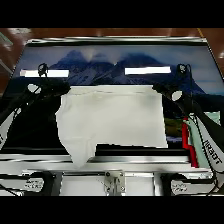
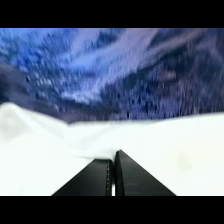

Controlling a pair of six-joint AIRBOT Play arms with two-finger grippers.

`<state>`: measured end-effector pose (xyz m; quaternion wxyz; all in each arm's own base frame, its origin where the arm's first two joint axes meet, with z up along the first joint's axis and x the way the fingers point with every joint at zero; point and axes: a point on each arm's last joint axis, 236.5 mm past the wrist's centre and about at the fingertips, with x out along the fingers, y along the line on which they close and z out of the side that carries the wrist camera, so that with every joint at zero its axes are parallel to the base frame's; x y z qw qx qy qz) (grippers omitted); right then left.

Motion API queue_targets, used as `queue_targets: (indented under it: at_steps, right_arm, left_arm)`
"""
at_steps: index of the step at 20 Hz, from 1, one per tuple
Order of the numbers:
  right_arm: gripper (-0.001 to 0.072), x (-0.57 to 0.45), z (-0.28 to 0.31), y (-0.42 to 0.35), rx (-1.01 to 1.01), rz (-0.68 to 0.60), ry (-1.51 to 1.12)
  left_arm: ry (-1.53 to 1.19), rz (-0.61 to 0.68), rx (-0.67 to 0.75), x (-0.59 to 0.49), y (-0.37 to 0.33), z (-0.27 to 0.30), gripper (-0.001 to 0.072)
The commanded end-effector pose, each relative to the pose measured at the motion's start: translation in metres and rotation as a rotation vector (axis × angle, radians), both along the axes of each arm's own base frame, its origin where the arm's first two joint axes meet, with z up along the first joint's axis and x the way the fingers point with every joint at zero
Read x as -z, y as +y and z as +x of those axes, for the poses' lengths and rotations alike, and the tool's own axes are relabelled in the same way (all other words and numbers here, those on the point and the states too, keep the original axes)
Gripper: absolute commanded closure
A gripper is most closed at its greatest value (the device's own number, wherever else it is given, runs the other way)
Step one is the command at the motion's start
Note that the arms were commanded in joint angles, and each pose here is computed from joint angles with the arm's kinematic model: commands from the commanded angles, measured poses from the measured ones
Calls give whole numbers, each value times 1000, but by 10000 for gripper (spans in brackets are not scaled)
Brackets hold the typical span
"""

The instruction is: Fold the shirts.

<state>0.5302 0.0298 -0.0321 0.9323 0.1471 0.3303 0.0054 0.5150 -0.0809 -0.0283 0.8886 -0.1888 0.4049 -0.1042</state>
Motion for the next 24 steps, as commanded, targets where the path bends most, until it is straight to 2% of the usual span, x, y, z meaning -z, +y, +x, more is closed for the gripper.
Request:
queue_targets:
  at_steps: [1, 4, 8, 17, 24]
  right_arm:
    - [653, 29, -34, 7, -39, 71, 197]
    - [654, 56, -77, 5, -72, 125, 411]
    - [654, 72, -108, -22, -50, 84, 553]
    - [653, 95, -125, -12, -73, 107, 655]
    - [653, 97, -108, -26, -2, 112, 592]
  left_arm:
    - [240, 111, 239, 42, -3, -63, 675]
    - [440, 228, 323, 68, 18, -109, 675]
    - [436, 236, 316, 70, 21, -107, 675]
    - [398, 217, 200, 61, 37, -83, 674]
    - [383, 218, 175, 54, 49, -74, 674]
